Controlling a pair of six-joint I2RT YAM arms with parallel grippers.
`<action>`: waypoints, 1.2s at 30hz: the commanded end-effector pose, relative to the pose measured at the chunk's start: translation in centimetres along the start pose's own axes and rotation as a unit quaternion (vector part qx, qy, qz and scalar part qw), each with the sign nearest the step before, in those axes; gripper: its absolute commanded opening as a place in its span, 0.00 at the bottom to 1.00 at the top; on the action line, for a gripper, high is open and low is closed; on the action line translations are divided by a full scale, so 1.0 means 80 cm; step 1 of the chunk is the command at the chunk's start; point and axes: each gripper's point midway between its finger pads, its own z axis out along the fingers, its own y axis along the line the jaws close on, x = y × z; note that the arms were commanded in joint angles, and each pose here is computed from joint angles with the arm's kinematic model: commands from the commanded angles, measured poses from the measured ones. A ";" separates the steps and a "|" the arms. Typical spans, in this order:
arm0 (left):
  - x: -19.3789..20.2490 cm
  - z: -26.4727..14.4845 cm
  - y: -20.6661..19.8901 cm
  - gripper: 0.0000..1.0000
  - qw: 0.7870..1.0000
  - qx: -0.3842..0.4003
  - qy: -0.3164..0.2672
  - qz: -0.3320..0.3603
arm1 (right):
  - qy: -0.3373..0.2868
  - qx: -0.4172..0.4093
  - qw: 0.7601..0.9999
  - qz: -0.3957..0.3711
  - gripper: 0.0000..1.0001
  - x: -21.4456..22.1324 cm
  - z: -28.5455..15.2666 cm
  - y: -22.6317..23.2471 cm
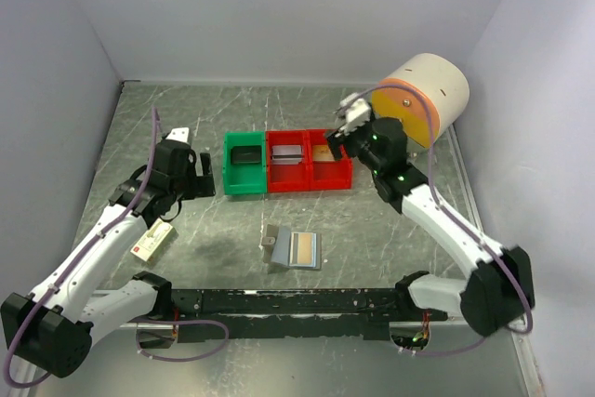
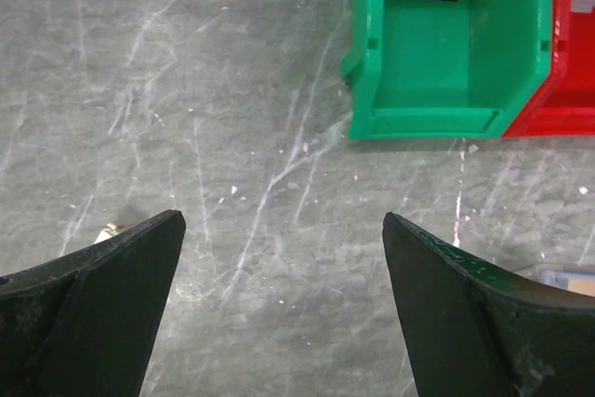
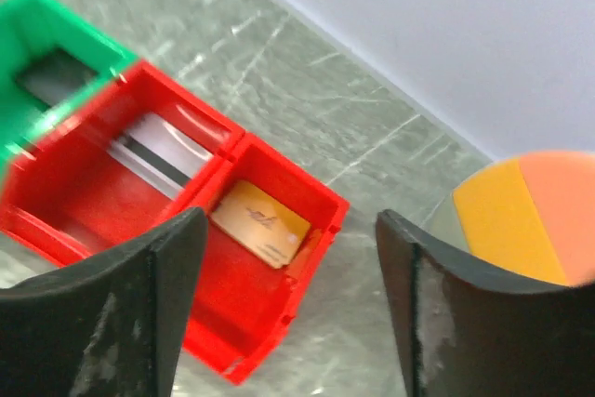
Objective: Take the credit cards out of the card holder
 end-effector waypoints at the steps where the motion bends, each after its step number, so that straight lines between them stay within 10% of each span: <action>1: -0.005 -0.006 -0.026 1.00 0.998 0.069 -0.013 0.008 | -0.008 0.056 0.923 0.380 0.89 0.004 -0.043 0.023; 7: 0.005 -0.038 -0.090 1.00 0.975 0.220 0.024 -0.012 | 0.017 -0.091 0.863 0.496 1.00 0.019 -0.084 0.120; 16: 0.016 -0.117 -0.186 1.00 0.887 0.454 0.082 -0.030 | 0.015 -0.133 0.752 0.645 1.00 0.054 -0.119 0.177; 36: 0.179 -0.106 -0.323 0.78 0.892 0.373 0.226 0.121 | 0.112 -0.103 0.683 0.715 1.00 0.131 -0.159 0.227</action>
